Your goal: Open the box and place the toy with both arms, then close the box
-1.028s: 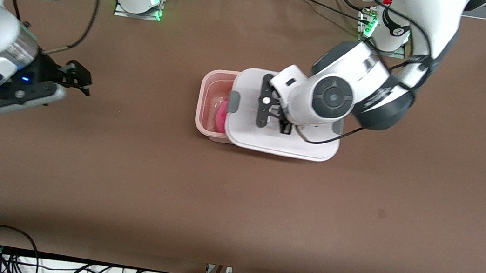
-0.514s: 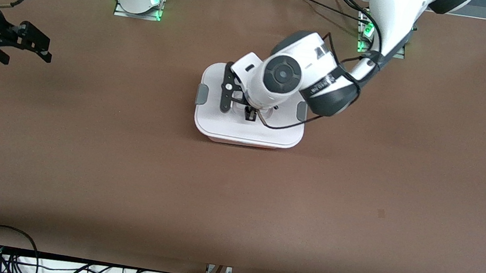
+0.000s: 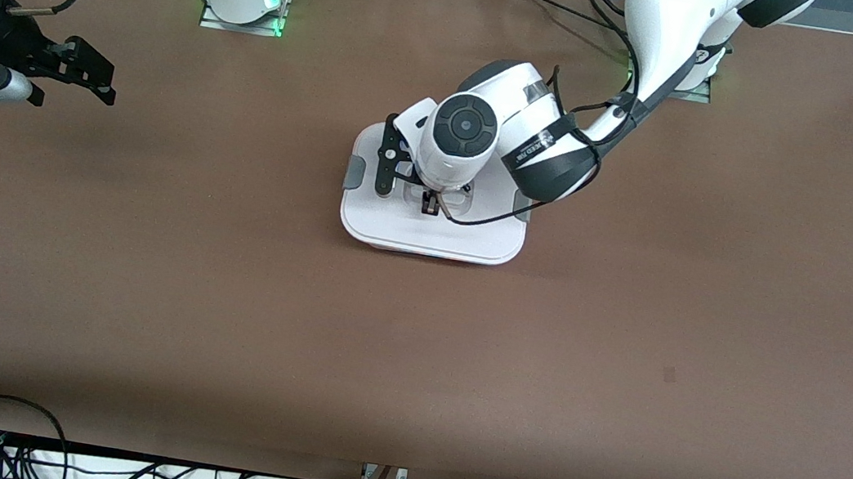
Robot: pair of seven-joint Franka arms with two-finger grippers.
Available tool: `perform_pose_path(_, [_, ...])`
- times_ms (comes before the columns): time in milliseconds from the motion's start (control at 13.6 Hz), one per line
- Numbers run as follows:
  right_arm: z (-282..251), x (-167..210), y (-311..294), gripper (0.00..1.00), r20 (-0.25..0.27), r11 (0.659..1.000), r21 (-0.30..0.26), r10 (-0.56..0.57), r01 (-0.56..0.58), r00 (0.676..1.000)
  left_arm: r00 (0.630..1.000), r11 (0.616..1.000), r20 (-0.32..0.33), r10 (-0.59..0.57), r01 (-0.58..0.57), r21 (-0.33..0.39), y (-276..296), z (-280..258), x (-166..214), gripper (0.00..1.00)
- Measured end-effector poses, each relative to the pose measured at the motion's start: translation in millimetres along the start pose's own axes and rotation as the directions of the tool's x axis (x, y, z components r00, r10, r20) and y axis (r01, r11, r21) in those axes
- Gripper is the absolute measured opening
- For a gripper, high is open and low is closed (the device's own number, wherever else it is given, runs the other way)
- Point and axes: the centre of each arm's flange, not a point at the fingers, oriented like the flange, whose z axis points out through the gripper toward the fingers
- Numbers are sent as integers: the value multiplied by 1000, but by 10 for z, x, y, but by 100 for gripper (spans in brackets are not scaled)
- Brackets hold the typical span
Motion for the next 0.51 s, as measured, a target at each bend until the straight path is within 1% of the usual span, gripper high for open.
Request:
perform_pose_path(294, [-13,5,31,100,-1,1000,-28,-1,1,1000,1000,1000,9,1,-1,-8,6,81,8,7])
perform_pose_path(514, [-25,13,49,100,-4,999,-33,1,-1,1000,1000,1000,11,-2,3,-11,11,94,6,7])
